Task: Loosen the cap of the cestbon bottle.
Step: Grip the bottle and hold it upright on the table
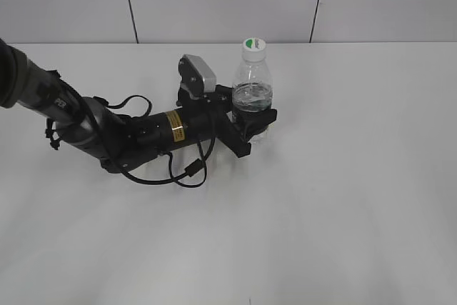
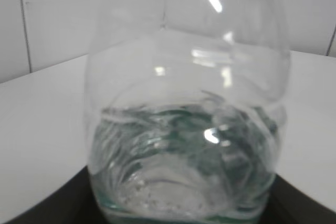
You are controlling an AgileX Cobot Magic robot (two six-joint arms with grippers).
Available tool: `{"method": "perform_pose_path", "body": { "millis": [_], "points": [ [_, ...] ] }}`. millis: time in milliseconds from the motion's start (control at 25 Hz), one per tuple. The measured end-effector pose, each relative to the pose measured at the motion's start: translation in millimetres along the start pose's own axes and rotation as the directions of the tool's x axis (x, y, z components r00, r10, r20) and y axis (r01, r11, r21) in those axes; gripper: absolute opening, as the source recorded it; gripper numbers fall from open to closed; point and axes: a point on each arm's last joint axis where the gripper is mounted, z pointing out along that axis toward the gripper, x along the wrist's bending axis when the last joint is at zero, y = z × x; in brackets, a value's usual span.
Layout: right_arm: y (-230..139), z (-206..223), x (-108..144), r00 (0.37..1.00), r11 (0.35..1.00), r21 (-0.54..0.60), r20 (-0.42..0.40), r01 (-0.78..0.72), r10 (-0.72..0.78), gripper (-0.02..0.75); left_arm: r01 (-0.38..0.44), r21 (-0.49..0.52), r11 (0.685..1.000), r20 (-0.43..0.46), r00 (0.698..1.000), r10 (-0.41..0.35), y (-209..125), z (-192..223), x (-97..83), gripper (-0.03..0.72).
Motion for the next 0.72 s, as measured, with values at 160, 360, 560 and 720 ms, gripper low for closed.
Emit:
{"method": "perform_pose_path", "body": {
  "millis": [160, 360, 560, 720],
  "points": [
    [0.0, 0.0, 0.0, 1.000, 1.000, 0.000, 0.000, 0.000, 0.000, 0.492, -0.009, -0.013, 1.000, 0.021, 1.000, 0.010, 9.7, -11.1, -3.3, 0.403],
    [0.0, 0.0, 0.0, 1.000, 1.000, 0.000, 0.000, 0.000, 0.000, 0.492, 0.005, 0.050, 0.999, 0.051, 0.999, -0.007, 5.0, -31.8, -16.9, 0.403],
    [0.0, 0.0, 0.0, 1.000, 1.000, 0.000, 0.000, 0.000, 0.000, 0.492, 0.014, 0.105, 0.994, 0.114, 0.993, -0.026, -2.8, -45.5, -36.1, 0.403],
    [0.0, 0.0, 0.0, 1.000, 1.000, 0.000, 0.000, 0.000, 0.000, 0.492, 0.021, 0.107, 0.994, 0.140, 0.990, -0.036, -3.4, -47.9, -45.7, 0.403]
  ]
}}
